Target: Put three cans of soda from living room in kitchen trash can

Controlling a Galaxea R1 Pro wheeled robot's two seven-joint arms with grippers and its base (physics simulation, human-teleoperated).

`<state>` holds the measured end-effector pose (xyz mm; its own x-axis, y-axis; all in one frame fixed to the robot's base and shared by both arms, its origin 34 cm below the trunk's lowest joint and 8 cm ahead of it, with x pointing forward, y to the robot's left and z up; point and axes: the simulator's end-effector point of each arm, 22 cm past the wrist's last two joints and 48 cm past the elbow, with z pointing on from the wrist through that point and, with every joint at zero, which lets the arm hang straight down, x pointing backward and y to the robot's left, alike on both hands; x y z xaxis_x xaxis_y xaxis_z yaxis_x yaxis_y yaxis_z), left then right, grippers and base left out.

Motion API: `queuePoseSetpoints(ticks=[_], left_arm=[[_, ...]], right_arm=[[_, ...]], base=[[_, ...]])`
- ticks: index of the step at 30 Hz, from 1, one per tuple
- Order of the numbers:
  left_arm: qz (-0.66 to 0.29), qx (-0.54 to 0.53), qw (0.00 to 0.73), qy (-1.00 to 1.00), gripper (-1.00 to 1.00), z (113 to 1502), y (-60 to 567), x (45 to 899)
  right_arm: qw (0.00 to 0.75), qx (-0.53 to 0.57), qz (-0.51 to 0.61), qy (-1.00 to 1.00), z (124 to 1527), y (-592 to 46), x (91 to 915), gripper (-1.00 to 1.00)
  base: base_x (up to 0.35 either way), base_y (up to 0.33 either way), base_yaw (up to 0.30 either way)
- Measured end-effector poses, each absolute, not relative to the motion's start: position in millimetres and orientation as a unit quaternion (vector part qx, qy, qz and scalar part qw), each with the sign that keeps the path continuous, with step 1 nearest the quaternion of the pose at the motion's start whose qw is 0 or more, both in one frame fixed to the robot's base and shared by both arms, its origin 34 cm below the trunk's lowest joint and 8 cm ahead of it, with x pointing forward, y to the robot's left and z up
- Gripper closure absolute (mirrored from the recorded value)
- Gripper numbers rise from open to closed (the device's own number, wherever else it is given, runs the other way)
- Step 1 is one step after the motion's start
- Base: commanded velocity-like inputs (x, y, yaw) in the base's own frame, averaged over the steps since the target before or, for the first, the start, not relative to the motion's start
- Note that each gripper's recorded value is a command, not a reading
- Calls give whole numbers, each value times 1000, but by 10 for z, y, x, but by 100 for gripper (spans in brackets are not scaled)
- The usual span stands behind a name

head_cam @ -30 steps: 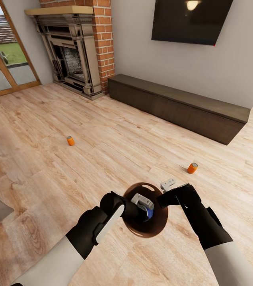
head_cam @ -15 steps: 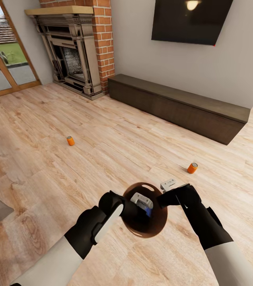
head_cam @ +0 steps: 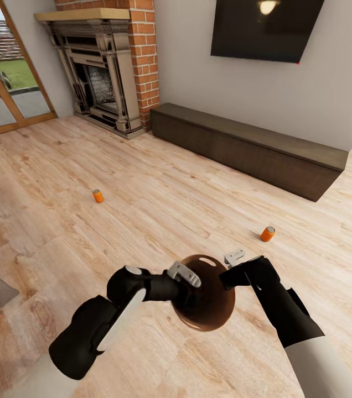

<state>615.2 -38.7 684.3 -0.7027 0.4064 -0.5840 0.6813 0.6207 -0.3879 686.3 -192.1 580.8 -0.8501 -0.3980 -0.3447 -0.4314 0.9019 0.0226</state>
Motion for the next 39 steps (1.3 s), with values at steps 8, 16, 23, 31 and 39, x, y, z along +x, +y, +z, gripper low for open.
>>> queuePoseSetpoints(ticks=[8, 16, 23, 31, 39], left_arm=[[-343, 221, 249, 878, -100, 7050, 737, 6671], [-339, 145, 346, 863, -100, 7350, 1815, 7225], [-304, 108, 367, 873, -100, 6567, 2187, 7229], [-266, 75, 367, 889, -100, 5907, 2499, 7112], [-224, 54, 360, 904, -100, 5567, 2692, 6941]], right_arm=[[164, -213, 53, 962, 5785, -1924, 6845, 100], [165, -208, 49, 963, 5786, -1998, 6856, 100], [169, -159, 30, 972, 5821, -2552, 6933, 100], [154, -144, 5, 977, 5865, -3281, 6828, 100], [230, -105, -10, 968, 6042, -4071, 6893, 100]], base=[[0, 0, 0], [0, 0, 0], [0, 0, 0], [0, 0, 0], [0, 0, 0]])
